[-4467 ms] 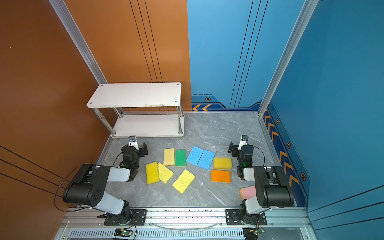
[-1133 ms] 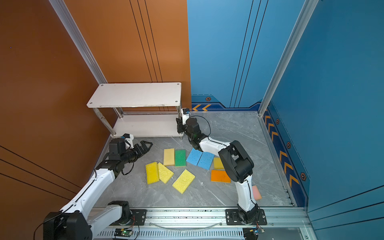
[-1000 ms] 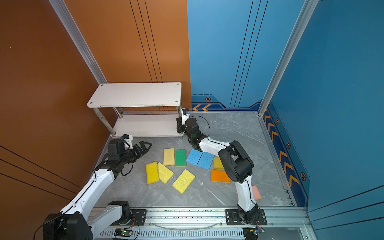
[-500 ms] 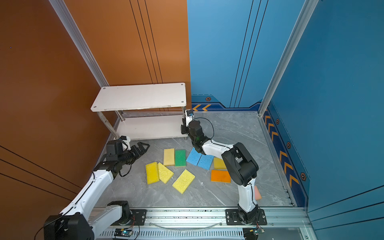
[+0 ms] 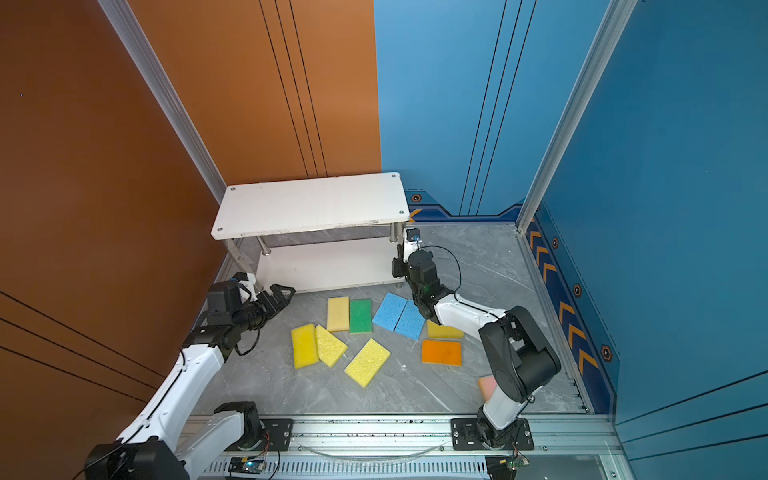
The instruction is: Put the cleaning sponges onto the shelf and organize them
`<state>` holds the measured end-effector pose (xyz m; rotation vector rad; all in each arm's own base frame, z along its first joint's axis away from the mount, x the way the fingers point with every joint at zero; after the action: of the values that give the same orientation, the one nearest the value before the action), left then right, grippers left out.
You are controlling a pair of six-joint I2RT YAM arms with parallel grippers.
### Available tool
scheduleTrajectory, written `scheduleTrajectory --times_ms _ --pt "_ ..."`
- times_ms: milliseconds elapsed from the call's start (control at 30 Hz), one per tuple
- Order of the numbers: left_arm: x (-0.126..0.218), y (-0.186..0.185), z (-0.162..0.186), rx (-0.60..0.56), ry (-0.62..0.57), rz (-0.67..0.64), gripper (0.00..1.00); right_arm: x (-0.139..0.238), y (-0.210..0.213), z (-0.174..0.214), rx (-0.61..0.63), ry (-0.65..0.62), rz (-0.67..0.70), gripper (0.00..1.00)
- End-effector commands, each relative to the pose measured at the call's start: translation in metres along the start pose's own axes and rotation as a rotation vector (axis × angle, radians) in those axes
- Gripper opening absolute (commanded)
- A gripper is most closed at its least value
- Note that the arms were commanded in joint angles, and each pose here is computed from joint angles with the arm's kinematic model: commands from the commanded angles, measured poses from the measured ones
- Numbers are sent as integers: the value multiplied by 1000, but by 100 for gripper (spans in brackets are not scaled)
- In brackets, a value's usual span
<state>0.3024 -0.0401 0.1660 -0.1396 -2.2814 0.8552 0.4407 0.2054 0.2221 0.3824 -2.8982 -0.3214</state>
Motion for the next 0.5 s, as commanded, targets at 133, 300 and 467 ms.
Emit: scheduleTrajectory --times_ms 133,300,467 --pt "-13 10 0 -12 3 -9 99 46 -57 -48 -82 -142 120 13" --pt "-27 8 -6 -14 15 -4 100 67 -84 -47 -106 -144 169 13" --pt "-44 -1 -14 -33 36 8 100 78 -100 -41 -127 -142 197 13"
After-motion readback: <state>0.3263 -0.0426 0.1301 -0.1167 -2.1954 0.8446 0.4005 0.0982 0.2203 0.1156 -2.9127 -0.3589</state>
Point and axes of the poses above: each gripper's point midway between its finger pads, its own x axis back along the fingers, its own y axis along the line the jaws close on, z = x × y, the point moved 1 cm from there along x, back along the fingers, and after that the axes turned 6 degrees about -x, right-handed, at the moved point
